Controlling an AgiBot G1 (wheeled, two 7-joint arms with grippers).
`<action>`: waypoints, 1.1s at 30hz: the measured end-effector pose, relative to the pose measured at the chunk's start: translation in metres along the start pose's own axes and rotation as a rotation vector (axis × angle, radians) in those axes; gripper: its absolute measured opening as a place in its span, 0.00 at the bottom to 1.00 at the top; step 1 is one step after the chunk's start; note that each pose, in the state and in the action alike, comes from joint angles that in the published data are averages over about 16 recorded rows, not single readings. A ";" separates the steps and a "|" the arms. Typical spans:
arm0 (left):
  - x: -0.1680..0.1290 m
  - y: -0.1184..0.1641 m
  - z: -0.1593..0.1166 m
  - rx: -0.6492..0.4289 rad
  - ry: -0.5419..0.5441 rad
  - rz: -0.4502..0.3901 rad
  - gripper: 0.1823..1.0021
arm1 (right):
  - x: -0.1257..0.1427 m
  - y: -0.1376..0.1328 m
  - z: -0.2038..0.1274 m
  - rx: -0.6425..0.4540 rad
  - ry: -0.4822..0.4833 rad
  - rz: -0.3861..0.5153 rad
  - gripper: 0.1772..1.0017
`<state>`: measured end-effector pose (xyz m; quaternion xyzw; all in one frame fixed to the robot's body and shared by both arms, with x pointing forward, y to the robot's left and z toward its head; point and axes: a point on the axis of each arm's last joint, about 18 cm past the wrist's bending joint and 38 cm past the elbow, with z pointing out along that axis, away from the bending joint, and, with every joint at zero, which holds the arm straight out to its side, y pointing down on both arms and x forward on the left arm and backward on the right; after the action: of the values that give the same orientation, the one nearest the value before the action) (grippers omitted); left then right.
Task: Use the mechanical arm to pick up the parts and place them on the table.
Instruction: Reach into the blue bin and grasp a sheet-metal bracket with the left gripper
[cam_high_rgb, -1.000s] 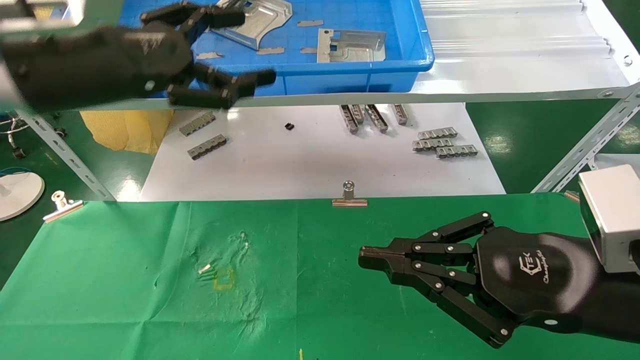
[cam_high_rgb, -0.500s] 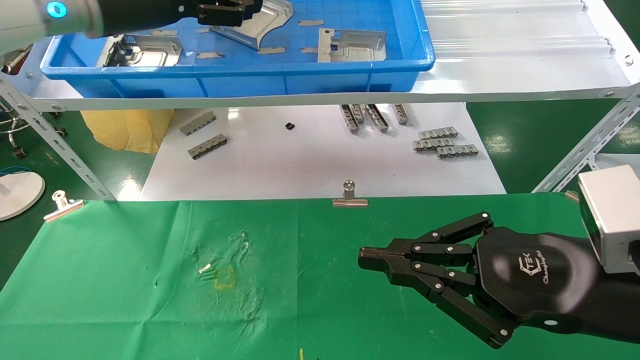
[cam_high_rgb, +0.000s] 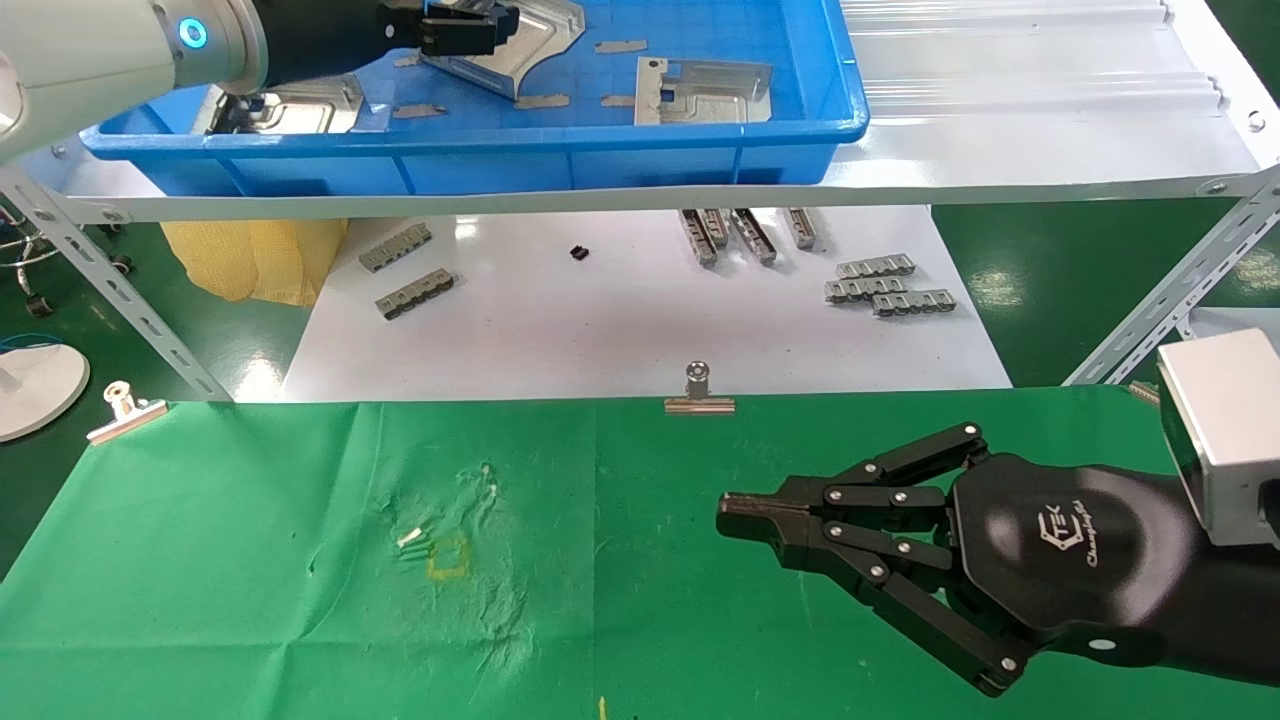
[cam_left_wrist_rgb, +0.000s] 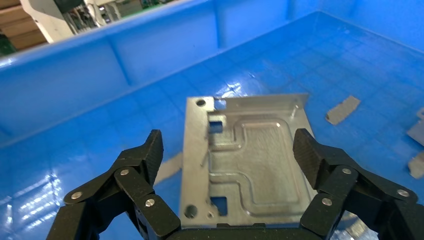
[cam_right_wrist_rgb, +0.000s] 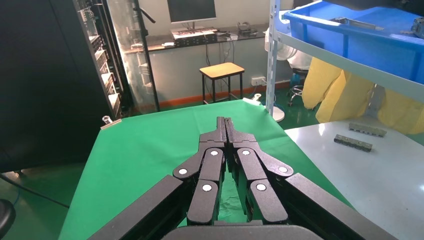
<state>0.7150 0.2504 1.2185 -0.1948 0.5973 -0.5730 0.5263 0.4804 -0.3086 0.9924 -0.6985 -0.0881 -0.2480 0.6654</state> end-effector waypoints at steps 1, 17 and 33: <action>0.000 0.000 0.000 -0.002 -0.001 -0.004 0.95 | 0.000 0.000 0.000 0.000 0.000 0.000 0.02; -0.006 0.004 0.000 -0.036 -0.036 0.001 0.65 | 0.000 0.000 0.000 0.000 0.000 0.000 0.02; -0.011 0.004 -0.002 -0.043 -0.058 -0.003 0.23 | 0.000 0.000 0.000 0.000 0.000 0.000 0.02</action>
<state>0.7194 0.2619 1.2191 -0.2235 0.5937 -0.5550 0.5381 0.4804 -0.3086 0.9924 -0.6985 -0.0881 -0.2480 0.6654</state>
